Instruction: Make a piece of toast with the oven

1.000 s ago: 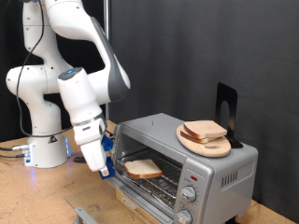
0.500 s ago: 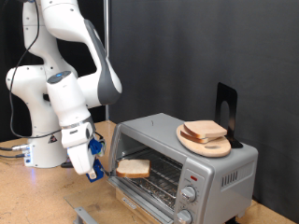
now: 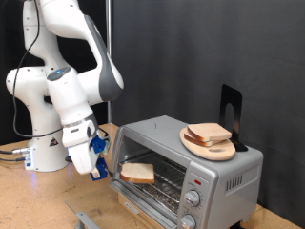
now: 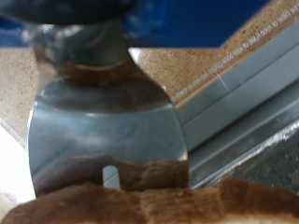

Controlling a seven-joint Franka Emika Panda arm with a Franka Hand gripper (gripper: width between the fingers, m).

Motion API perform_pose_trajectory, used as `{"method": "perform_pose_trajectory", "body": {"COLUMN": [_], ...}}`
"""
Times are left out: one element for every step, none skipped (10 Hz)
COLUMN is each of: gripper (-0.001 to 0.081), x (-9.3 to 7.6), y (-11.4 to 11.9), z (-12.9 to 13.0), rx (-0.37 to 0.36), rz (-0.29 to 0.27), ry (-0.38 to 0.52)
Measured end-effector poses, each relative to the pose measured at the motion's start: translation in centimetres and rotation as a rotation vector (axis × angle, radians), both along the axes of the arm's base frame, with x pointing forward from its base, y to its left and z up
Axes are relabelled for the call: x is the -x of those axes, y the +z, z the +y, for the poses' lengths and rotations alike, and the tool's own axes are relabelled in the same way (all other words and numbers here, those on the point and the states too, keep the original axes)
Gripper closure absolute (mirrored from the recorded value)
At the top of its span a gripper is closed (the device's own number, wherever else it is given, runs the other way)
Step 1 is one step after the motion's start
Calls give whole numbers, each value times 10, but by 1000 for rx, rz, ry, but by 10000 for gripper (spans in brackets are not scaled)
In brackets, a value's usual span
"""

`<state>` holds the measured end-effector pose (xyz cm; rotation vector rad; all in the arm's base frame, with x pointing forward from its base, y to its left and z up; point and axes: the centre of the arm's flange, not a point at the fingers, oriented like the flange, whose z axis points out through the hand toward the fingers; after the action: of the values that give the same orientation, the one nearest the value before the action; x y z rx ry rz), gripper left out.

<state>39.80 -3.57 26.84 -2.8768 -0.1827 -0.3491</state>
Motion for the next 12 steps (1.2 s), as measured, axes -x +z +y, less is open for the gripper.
{"method": "perform_pose_trajectory", "body": {"gripper": [419,419,419,419,419,419,419,419,419,419,419,419], "x": [-3,-6,-9,-12,-15,-18,-21,-23,-25,-25,-24,-22], "y": [4,6,8,10,12,14,16,19,20,20,20,18], "z": [3,5,9,13,20,28,37,45,46,46,46,45], "rx": [0,5,9,15,19,20,18,17,23,26,27,27], "rz": [9,16,21,25,29,32,30,27,22,22,23,28], "ry": [-8,-14,-20,-26,-33,-40,-42,-44,-41,-40,-38,-32]}}
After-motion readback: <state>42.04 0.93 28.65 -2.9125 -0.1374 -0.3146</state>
